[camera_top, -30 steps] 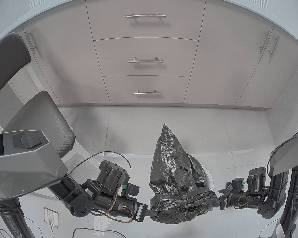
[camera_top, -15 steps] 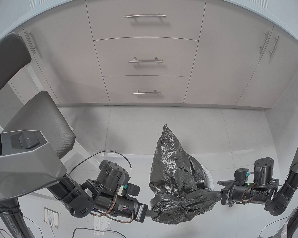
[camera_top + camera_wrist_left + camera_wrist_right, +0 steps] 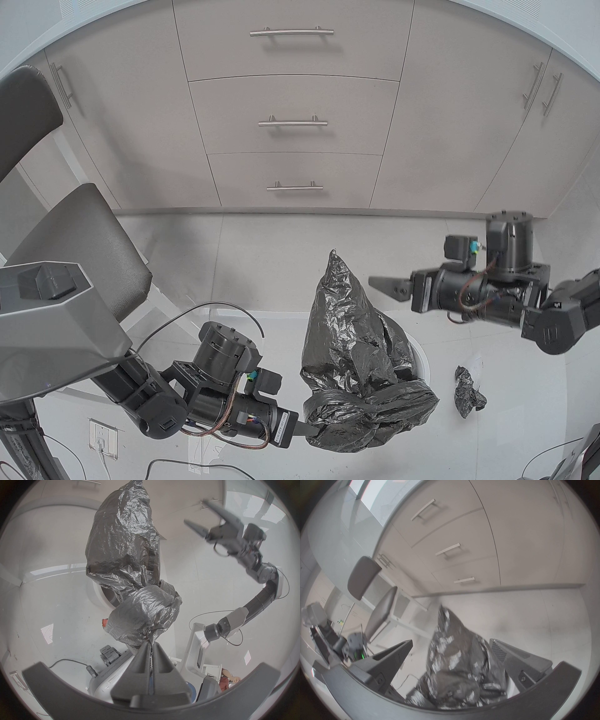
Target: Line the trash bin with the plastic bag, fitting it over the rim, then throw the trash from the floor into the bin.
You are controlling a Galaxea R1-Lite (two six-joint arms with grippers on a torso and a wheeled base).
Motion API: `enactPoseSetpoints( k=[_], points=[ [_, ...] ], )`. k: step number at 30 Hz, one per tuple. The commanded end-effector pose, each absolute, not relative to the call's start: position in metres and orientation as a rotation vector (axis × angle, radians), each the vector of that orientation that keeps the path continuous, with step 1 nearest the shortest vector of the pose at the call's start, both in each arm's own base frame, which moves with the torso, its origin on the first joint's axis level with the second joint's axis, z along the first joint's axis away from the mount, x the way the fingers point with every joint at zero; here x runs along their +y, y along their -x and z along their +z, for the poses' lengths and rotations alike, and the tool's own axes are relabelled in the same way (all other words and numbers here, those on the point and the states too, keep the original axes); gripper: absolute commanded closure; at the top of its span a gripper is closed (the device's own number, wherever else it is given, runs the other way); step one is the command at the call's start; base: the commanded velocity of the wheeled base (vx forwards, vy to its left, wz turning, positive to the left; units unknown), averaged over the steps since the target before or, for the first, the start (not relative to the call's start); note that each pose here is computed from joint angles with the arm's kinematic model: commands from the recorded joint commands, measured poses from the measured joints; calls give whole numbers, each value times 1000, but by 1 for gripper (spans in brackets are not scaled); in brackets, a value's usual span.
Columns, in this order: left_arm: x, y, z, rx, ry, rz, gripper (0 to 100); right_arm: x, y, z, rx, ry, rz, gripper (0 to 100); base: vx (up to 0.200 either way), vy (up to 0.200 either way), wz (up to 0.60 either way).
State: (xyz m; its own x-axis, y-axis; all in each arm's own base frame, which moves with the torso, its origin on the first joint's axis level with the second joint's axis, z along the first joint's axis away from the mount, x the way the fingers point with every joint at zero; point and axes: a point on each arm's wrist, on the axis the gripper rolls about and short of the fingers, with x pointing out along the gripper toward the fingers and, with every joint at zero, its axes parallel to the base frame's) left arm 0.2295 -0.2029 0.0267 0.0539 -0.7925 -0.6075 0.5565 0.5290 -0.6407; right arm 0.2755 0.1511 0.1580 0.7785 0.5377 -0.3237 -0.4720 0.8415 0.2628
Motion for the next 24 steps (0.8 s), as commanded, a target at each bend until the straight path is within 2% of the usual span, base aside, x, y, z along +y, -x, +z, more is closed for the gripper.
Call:
enactPoseSetpoints(
  k=[1, 7, 12, 18, 20, 24],
  points=[
    [-202, -229, 30, 1099, 262, -1046, 100, 204, -296, 191, 375, -158, 583, 0, 0, 0, 0],
    [-202, -230, 30, 1097, 263, -1045, 100, 233, -309, 156, 452, -118, 573, 0, 0, 0, 0],
    [-202, -230, 31, 1096, 262, -1047, 100, 257, -325, 129, 486, -112, 483, 0, 0, 0, 0],
    [-203, -230, 31, 1094, 262, -1047, 100, 262, -329, 122, 506, -102, 460, 0, 0, 0, 0],
    [-203, -230, 31, 1093, 262, -1051, 100, 261, -338, 123, 518, -90, 400, 0, 0, 0, 0],
    [-203, -229, 31, 1094, 261, -1052, 100, 261, -341, 123, 518, -85, 380, 0, 0, 0, 0]
  ],
)
